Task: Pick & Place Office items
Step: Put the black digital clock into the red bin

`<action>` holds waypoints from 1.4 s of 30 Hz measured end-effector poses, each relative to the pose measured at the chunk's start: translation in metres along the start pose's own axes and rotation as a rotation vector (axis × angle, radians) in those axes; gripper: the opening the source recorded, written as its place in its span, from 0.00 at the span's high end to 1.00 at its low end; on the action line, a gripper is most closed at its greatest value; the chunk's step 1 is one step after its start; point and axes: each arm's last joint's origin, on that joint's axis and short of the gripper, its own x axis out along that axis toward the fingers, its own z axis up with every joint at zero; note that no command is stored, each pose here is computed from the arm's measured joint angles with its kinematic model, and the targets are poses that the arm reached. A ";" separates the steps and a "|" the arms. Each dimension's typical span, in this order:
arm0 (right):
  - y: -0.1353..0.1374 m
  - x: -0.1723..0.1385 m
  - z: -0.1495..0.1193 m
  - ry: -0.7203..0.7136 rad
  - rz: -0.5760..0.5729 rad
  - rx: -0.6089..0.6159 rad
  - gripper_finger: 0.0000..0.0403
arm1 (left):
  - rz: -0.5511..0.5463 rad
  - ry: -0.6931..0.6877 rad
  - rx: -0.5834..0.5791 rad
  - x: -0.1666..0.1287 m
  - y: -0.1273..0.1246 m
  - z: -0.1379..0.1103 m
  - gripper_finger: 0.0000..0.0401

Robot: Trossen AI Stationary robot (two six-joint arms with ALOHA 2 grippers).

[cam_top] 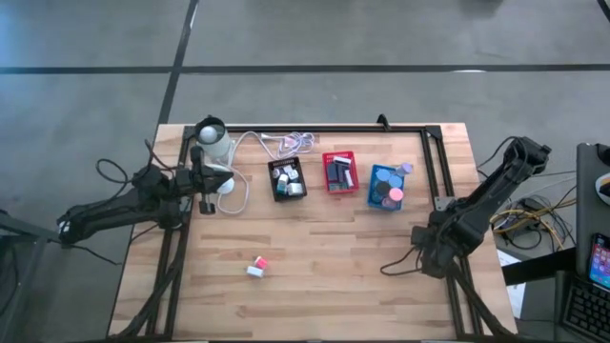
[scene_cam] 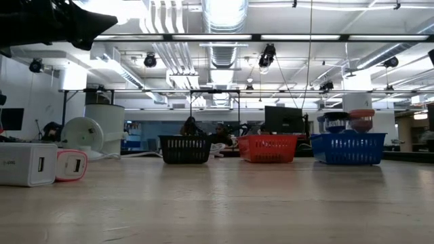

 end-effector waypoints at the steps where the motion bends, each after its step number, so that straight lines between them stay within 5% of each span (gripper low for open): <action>1: 0.000 0.000 0.000 0.001 -0.001 0.001 0.39 | -0.001 0.000 0.000 0.000 0.000 0.000 0.97; 27: 0.012 0.027 0.003 0.108 -0.163 -0.033 0.47 | 0.000 0.000 -0.001 0.000 0.000 0.000 0.97; 42: 0.014 0.035 0.003 0.143 -0.202 -0.051 0.71 | -0.001 0.001 0.000 0.000 0.000 -0.001 0.97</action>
